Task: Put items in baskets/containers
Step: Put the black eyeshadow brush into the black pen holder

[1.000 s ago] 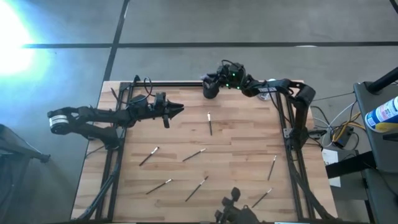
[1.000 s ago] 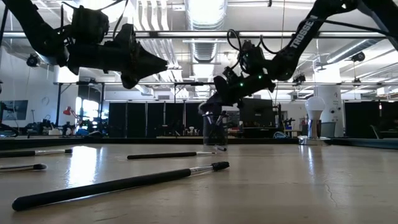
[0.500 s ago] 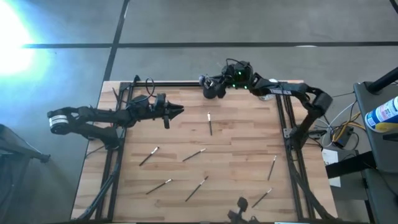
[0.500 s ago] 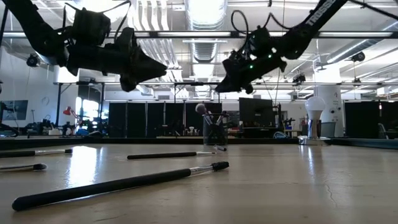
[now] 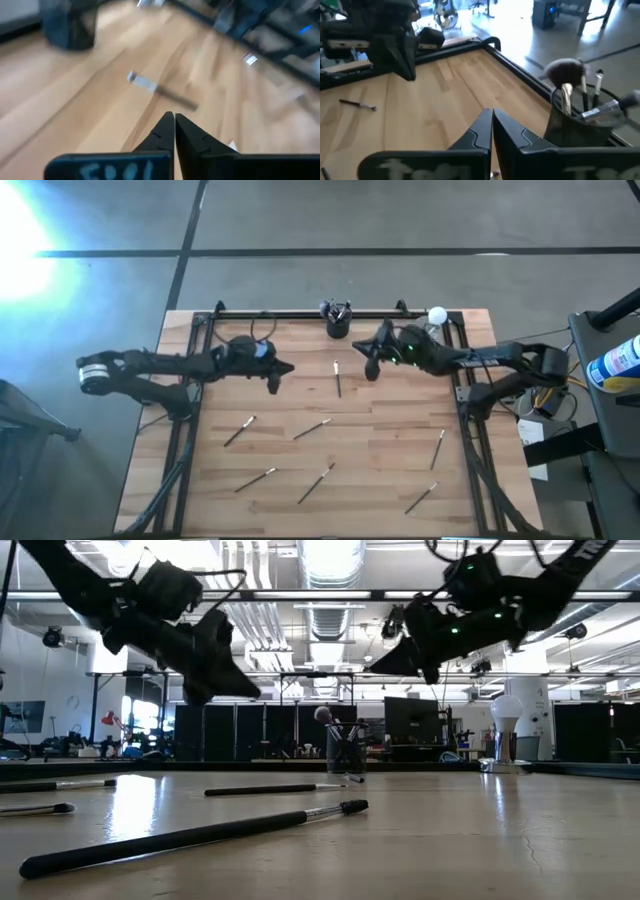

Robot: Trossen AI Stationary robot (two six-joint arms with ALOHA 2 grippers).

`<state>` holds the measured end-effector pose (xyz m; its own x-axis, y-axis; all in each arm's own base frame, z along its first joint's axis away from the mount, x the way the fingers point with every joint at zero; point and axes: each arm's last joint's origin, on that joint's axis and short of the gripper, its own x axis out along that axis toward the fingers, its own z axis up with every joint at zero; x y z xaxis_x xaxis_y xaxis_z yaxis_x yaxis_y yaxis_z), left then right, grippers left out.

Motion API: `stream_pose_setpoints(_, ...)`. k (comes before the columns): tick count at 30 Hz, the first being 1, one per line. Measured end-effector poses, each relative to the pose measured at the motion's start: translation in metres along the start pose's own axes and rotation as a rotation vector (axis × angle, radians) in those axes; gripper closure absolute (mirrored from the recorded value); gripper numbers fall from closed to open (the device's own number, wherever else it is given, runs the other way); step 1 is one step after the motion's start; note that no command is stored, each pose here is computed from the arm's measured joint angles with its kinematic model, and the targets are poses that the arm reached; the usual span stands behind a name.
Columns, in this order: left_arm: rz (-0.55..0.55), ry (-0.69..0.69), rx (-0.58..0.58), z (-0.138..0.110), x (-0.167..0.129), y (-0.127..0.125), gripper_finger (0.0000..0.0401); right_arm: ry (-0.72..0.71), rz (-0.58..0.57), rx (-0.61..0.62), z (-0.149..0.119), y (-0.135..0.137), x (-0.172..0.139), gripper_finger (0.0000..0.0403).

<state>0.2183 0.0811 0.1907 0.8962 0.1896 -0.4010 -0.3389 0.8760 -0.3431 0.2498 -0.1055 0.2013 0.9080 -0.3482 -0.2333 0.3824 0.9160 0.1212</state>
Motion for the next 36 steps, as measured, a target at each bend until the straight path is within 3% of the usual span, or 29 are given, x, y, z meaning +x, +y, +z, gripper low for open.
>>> stream_pose_setpoints(10,0.201,0.439,-0.041,-0.001,-0.011,-0.037,0.0400,-0.063,-0.006,0.023,-0.014,0.011,-0.037,0.0392)
stream_pose_setpoints(17,0.297,0.645,-0.233,-0.018,-0.029,-0.070,0.0392,-0.077,0.002,0.024,-0.027,0.011,-0.051,0.0392)
stream_pose_setpoints(24,0.450,0.699,-0.376,-0.046,-0.041,-0.080,0.0321,-0.116,0.012,0.037,-0.041,0.010,-0.058,0.0392)
stream_pose_setpoints(28,0.518,0.690,-0.382,-0.061,-0.039,-0.078,0.0285,-0.131,0.016,0.037,-0.041,0.010,-0.059,0.0392)
stream_pose_setpoints(36,0.515,0.717,-0.358,-0.078,-0.023,-0.076,0.0269,-0.137,0.030,0.036,-0.038,0.011,-0.058,0.0392)
